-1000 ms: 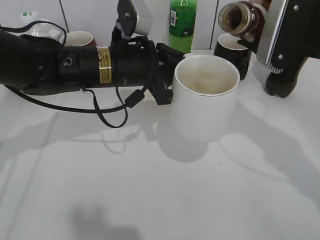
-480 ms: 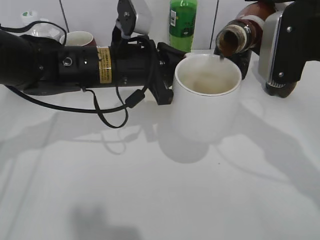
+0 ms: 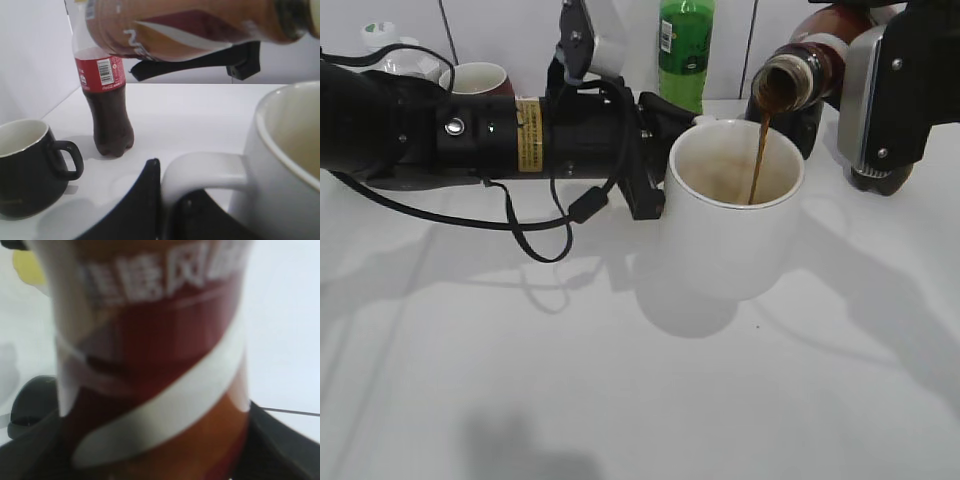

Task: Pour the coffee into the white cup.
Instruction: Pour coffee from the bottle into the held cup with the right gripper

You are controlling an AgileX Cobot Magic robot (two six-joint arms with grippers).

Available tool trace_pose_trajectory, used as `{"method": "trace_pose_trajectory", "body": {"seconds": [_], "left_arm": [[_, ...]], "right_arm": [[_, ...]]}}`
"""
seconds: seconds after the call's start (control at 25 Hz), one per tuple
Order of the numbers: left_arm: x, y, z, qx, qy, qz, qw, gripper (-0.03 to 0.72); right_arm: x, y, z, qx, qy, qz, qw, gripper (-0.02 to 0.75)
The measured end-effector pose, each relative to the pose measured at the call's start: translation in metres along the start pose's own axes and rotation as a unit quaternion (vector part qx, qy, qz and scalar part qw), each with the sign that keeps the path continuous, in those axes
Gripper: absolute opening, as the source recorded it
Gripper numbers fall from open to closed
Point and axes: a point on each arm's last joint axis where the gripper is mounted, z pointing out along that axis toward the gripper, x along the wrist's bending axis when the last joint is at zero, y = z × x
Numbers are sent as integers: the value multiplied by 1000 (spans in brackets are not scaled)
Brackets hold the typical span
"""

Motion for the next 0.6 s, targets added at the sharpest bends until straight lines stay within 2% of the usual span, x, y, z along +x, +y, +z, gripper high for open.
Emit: {"method": "trace_pose_trajectory", "body": {"seconds": [0.6], "left_arm": [[-1, 0, 0, -1, -8, -1, 1000, 34]], "right_arm": [[0, 0, 0, 0, 0, -18, 1000, 538]]}}
